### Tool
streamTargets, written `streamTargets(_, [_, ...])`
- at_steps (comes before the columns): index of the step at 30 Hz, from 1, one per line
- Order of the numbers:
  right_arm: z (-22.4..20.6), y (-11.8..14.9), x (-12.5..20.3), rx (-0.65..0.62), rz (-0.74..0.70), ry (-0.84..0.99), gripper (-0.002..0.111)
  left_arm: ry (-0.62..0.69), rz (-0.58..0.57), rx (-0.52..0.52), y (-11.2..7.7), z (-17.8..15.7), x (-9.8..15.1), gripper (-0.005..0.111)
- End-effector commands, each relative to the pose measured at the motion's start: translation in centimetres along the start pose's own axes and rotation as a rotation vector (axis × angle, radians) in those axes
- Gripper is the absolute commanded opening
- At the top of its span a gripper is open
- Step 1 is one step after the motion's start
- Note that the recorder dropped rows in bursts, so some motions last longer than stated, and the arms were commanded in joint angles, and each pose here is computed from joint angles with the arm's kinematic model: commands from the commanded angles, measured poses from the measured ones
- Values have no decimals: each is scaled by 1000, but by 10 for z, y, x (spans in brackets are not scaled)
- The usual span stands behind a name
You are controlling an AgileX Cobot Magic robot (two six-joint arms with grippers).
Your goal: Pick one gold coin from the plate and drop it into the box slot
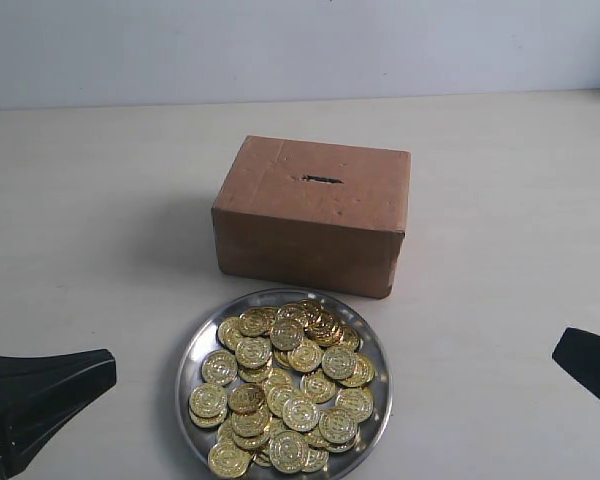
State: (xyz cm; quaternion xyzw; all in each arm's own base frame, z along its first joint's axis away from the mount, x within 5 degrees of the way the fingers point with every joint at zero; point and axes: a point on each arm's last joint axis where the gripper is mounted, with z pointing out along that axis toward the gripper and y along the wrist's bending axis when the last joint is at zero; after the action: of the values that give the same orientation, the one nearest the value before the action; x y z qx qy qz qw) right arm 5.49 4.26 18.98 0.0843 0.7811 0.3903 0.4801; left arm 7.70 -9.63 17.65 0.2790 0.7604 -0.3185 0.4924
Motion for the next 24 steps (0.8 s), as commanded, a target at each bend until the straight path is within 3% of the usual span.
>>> streamTargets(1, [0,0,1,-4,43,2,0,-4,3,-4,1,-1,0,0])
streamTargets(7, [-1,2,3,-36,31,29,0,-7,4,-3,0,-1,0,0])
streamTargets(13, [-10,8,2,-130,-4,-36,0,-151,69,-56,6,-16,-14,0])
streamTargets(18, [-14,8,-1,-130,-2,-107,0,-323,60,-219,19,-35,-27,0])
streamTargets(21, [-13,3,-6,-51,11,-184,0,-510,75,-440,30,-61,-37,0])
streamTargets(24, [-13,-1,-10,16,26,-251,0,-642,113,-579,31,-80,-41,0])
